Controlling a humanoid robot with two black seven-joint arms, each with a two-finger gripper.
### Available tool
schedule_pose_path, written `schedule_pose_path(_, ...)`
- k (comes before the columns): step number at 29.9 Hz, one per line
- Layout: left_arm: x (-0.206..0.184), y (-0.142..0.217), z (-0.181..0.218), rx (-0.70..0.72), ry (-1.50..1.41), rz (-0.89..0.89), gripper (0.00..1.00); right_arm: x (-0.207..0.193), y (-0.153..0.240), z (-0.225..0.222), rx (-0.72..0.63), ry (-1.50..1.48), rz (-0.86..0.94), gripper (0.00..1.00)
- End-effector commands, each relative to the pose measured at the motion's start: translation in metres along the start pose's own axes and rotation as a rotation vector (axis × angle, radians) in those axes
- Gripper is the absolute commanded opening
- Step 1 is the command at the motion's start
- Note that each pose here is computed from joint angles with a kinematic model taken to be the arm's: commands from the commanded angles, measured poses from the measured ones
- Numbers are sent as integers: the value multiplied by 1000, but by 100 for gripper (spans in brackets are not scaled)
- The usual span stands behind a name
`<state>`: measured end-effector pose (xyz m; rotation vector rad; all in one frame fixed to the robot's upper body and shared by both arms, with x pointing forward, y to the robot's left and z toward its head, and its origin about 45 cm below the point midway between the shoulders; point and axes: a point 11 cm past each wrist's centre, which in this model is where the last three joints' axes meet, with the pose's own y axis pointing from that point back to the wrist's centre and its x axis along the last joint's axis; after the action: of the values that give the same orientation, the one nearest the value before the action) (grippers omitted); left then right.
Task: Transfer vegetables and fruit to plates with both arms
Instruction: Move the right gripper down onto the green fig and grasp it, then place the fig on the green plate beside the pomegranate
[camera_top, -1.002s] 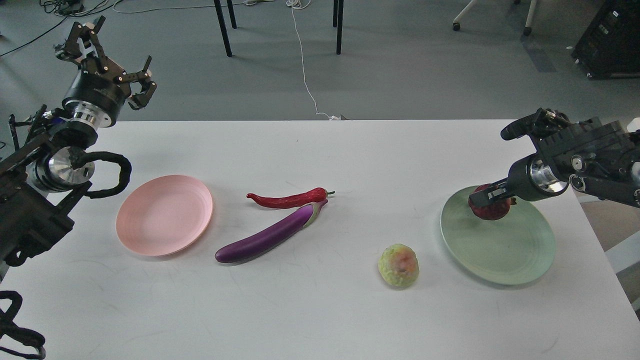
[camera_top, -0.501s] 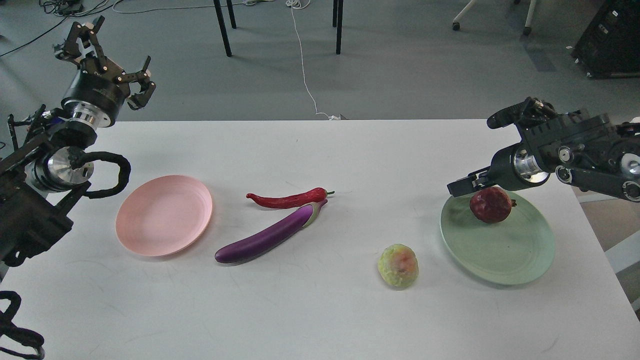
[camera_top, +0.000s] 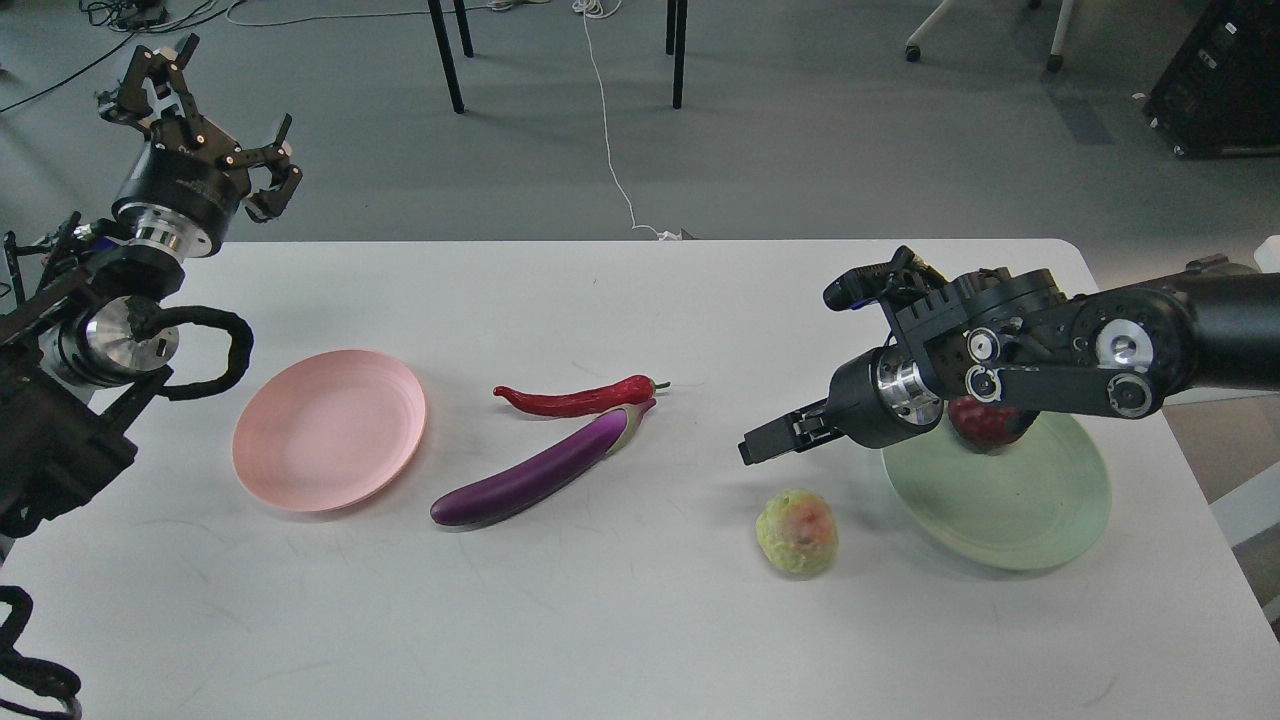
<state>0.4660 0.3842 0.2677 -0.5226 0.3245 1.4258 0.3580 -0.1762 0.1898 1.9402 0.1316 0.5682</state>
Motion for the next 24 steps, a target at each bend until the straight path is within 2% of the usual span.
schedule_pose_path(1,6,2,9,-11,-13,10,98,-14,-7,1,-14,25,-52,94)
schedule_pose_path(4,11,4,14,-18,-19,20,98,-28,-10,11,-37,18,-89,92)
schedule_pose_path(12,16,8,11,-12,-20,31,98,-34,-11,10,-31,19,-106,86)
schedule_pose_path(20,17,8,13,-14,-21,32,98,-39,-12,7,-19,20,-123,59)
schedule_pose_path(22,16,8,13,-14,-20,31,98,-33,-7,6,-22,26,-108,50)
schedule_pose_path(24,16,8,13,-14,-20,31,98,-24,-2,5,-25,35,-87,46)
